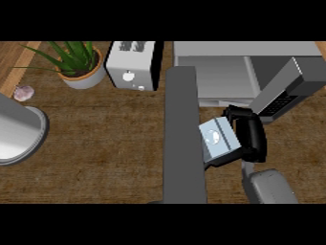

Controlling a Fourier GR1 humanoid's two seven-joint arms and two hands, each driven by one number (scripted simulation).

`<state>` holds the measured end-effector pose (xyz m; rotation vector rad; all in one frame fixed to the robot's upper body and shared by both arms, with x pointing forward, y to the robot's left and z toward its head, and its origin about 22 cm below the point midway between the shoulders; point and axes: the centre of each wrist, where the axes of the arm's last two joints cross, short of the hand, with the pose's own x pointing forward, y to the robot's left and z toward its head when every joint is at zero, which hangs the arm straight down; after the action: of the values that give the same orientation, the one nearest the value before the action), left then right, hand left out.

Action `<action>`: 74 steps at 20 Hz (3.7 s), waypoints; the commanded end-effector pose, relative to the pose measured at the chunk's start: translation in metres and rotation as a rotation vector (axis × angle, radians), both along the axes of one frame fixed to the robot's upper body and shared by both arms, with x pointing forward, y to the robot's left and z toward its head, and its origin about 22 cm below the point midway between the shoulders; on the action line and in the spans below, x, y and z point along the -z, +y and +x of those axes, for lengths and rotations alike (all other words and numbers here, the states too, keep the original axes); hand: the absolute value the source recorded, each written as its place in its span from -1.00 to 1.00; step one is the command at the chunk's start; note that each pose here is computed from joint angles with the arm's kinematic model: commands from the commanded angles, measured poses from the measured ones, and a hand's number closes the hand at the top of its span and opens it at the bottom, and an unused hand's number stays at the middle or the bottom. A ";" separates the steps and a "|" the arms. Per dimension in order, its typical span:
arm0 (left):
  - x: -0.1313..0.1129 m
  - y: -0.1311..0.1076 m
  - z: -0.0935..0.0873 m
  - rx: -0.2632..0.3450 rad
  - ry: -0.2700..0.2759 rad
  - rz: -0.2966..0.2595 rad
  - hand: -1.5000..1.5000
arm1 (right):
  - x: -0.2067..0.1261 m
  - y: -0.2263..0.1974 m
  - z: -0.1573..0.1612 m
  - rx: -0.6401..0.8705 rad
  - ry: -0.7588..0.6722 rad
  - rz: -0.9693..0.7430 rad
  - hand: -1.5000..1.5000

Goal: Pick up the milk, place it into the microwave and close the microwave

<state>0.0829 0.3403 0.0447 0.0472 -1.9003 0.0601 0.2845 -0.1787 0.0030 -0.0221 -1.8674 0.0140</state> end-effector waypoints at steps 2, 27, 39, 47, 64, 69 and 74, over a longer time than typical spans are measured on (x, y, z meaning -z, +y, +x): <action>0.010 0.005 -0.006 0.004 0.017 -0.008 -1.00 | 0.010 0.023 0.037 0.119 0.074 -0.006 1.00; 0.008 0.015 0.023 0.052 0.016 -0.020 -1.00 | 0.015 -0.003 0.129 0.238 -0.081 -0.253 1.00; 0.019 0.026 0.037 0.070 0.007 -0.008 -1.00 | -0.002 0.001 0.141 0.437 -0.164 -0.595 1.00; 0.009 0.020 0.047 0.106 -0.001 0.006 -1.00 | -0.014 -0.043 0.147 0.563 -0.106 -0.562 1.00; 0.028 0.015 0.067 0.124 0.023 -0.007 -1.00 | 0.016 -0.075 0.126 0.583 -0.024 -0.688 1.00; 0.028 0.009 0.073 0.136 0.020 -0.003 -1.00 | 0.005 -0.072 0.133 0.593 -0.044 -0.731 -1.00; 0.023 0.020 0.076 0.115 0.012 0.032 -1.00 | 0.008 -0.064 0.132 0.612 -0.077 -0.721 -1.00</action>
<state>0.1552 0.3564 0.0183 -0.0634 -1.8805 -0.0247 0.4193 -0.2492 0.0006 -1.0477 -1.7632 0.2345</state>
